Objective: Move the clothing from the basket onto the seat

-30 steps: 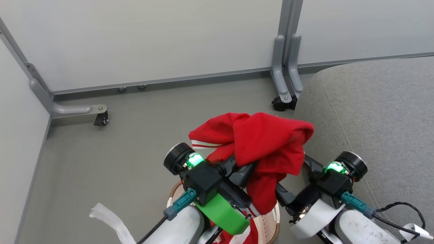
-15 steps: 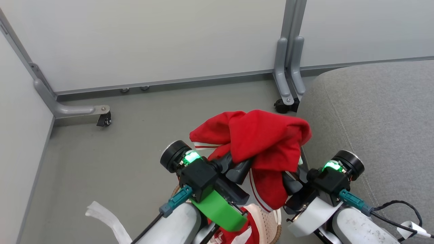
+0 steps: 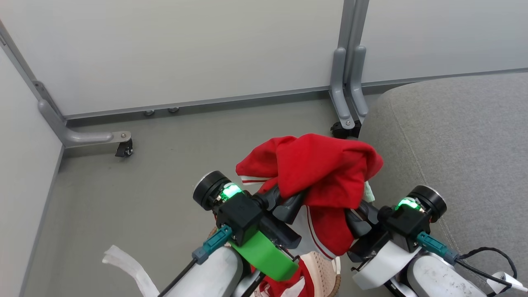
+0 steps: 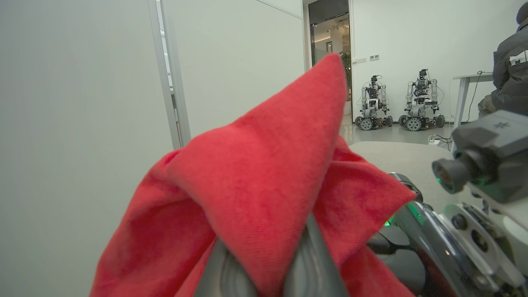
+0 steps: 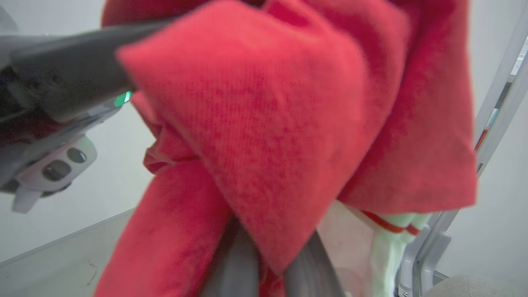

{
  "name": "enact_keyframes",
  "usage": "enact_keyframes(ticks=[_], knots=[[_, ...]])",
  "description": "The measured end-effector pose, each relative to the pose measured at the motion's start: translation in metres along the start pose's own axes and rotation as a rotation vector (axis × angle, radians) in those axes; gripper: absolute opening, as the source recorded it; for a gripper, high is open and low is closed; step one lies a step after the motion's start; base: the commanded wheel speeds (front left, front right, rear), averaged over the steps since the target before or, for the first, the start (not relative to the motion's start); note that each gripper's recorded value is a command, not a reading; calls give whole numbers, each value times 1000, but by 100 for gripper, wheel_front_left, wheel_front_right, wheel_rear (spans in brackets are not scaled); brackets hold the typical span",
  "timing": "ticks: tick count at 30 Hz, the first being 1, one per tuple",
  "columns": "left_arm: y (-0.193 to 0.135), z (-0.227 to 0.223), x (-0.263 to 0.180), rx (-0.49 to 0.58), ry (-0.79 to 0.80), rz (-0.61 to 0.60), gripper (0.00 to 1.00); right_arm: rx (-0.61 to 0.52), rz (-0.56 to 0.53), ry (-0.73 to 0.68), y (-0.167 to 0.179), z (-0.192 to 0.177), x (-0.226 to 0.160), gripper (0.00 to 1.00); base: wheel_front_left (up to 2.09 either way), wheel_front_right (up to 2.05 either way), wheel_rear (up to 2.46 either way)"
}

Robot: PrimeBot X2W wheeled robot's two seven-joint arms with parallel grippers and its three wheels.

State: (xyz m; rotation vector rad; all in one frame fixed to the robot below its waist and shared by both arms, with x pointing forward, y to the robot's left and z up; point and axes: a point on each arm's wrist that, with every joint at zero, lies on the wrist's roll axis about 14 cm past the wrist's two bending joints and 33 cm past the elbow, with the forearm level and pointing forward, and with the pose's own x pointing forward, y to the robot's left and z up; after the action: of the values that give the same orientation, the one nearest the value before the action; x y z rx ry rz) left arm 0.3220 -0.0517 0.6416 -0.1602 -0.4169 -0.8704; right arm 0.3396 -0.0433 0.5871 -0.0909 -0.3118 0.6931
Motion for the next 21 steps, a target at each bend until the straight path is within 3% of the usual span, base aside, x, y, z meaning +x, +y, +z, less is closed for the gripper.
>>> enact_keyframes(ticks=[12, 13, 15, 18, 19, 20, 21], knots=[[0, -6, -2, -4, 18, 1, 0, 4, -6, -13, -3, 3, 3, 0, 0, 0, 0], [0, -6, -2, -4, 18, 1, 26, 4, -7, -15, -4, 4, 3, 0, 0, 0, 0], [1, -6, -3, -4, 18, 3, 36, 4, -7, -18, -4, 4, 4, 0, 0, 0, 0], [3, -6, -3, -5, 18, 9, 36, 5, -5, -19, -4, 5, 4, 0, 0, 0, 0], [4, -6, -3, -5, 19, 11, 62, 5, -4, -19, -4, 5, 4, 0, 0, 0, 0], [5, -7, -4, -5, 22, 14, 99, 5, -5, -21, -4, 5, 4, 0, 0, 0, 0], [5, -9, -4, -10, 27, 18, 100, 4, -9, -24, -5, 6, 5, 0, 0, 0, 0]])
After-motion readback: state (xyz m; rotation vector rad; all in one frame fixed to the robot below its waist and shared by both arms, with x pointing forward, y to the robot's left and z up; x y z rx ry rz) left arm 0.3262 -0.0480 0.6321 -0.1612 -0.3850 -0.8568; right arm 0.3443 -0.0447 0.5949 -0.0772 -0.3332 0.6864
